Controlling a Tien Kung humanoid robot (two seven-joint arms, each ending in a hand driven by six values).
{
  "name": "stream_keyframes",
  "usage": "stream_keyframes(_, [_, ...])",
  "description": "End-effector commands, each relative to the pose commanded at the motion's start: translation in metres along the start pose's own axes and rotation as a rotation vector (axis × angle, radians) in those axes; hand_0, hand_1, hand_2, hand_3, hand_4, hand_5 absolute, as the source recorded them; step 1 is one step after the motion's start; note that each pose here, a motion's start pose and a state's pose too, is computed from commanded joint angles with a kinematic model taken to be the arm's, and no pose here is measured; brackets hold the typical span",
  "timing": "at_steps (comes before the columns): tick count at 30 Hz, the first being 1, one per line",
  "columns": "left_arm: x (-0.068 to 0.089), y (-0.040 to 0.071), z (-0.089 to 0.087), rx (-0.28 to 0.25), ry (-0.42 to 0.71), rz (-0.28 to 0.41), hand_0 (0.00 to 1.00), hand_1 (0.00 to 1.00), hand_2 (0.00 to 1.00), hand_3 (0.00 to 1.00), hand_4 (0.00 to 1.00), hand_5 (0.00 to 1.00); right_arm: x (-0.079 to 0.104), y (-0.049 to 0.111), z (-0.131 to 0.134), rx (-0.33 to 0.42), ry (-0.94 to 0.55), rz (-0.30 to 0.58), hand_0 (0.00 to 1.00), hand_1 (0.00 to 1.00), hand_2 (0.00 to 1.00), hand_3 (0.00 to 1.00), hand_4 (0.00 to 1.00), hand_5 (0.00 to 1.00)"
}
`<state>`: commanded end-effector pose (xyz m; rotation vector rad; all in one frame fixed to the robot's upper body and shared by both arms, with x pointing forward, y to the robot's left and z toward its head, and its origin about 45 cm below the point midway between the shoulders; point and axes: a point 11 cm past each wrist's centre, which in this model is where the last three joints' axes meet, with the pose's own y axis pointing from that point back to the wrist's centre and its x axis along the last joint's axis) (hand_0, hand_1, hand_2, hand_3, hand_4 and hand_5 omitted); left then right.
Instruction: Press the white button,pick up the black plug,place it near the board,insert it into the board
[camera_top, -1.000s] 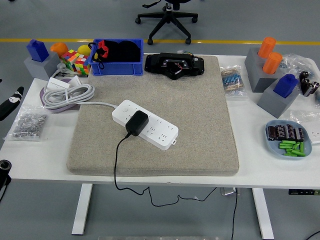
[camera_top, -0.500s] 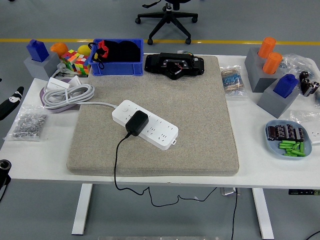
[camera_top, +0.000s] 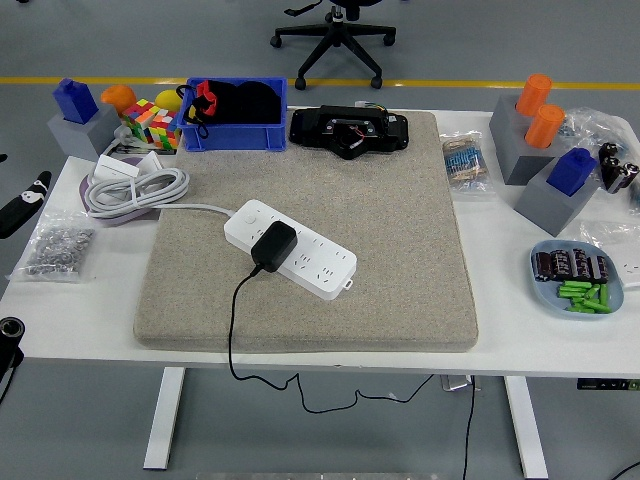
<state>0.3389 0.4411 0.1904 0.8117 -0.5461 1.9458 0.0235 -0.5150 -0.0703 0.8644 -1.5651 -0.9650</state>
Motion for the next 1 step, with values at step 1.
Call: stream_keyframes(1, [0.0000, 0.0002, -0.0002, 0.000, 0.000, 0.000, 0.950, 0.919, 0.860, 0.808, 0.841, 0.610, 0.0002, 0.0000, 0.0008, -0.002, 0.001, 0.001, 0.664, 0.668, 0.632, 0.616, 0.693, 0.481])
